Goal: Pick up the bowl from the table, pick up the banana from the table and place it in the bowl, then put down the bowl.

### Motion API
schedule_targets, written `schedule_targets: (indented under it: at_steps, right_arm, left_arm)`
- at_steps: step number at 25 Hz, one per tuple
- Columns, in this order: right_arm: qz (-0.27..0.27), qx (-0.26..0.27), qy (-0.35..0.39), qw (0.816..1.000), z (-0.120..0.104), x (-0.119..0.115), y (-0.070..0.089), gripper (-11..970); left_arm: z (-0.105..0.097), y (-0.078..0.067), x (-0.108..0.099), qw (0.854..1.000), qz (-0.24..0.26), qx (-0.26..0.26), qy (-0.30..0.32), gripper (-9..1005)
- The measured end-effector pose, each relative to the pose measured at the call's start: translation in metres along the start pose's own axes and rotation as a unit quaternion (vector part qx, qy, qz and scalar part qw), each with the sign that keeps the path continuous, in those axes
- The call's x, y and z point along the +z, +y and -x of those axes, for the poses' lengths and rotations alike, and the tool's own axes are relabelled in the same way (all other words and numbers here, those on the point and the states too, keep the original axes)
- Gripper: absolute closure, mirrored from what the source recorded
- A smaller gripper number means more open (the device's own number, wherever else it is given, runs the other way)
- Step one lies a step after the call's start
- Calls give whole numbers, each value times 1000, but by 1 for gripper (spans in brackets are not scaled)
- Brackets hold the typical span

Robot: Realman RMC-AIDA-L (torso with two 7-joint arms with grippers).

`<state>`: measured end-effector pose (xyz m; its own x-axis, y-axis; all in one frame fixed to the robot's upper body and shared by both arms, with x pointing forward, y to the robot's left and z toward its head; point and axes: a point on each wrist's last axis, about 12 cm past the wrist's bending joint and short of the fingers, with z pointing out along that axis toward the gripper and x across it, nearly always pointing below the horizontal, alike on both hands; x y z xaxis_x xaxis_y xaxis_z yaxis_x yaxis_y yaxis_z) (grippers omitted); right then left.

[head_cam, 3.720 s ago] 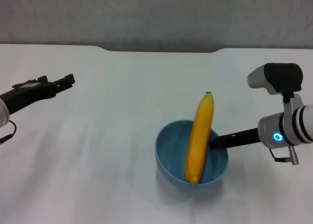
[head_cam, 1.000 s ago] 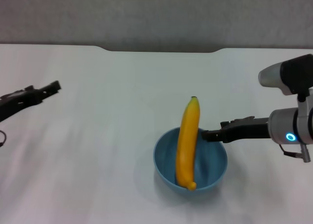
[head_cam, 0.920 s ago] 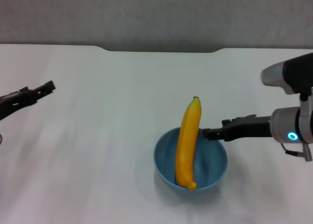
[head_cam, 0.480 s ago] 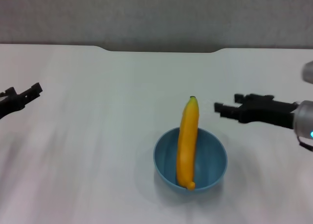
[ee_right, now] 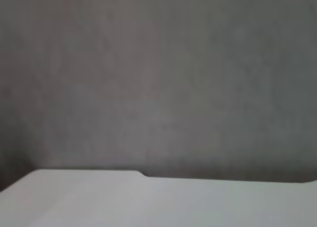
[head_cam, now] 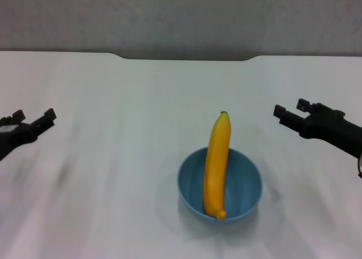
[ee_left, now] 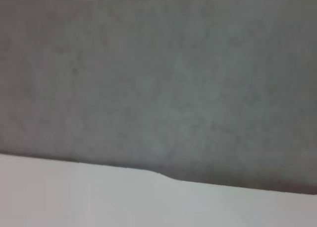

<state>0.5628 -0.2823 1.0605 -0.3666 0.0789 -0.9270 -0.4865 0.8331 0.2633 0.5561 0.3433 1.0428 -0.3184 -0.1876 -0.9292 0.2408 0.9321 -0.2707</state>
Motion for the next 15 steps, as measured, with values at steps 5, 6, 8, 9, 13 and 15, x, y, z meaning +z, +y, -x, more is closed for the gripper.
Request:
schedule_targets:
  at_steps: [5, 6, 8, 9, 13, 15]
  right_arm:
    - [-17, -2, -41, 999, -9, -4, -5, 214]
    - [-21, 1, -53, 998, -11, -5, -6, 215]
    - [-22, 2, -72, 997, -14, -7, -6, 216]
    - [-24, 4, -83, 996, -15, -9, -7, 217]
    - [-35, 10, -113, 993, -21, -18, -11, 218]
    - [-42, 5, -127, 991, -23, -22, -13, 218]
  left_arm:
    - [-12, -8, 3, 999, -8, 45, -17, 107]
    - [-12, -9, 4, 999, -10, 49, -19, 107]
    - [-12, -10, 5, 998, -11, 57, -25, 107]
    - [-11, -10, 4, 998, -9, 60, -30, 107]
    - [-11, -14, 5, 996, -10, 76, -43, 107]
    - [-10, -15, 5, 995, -10, 80, -52, 107]
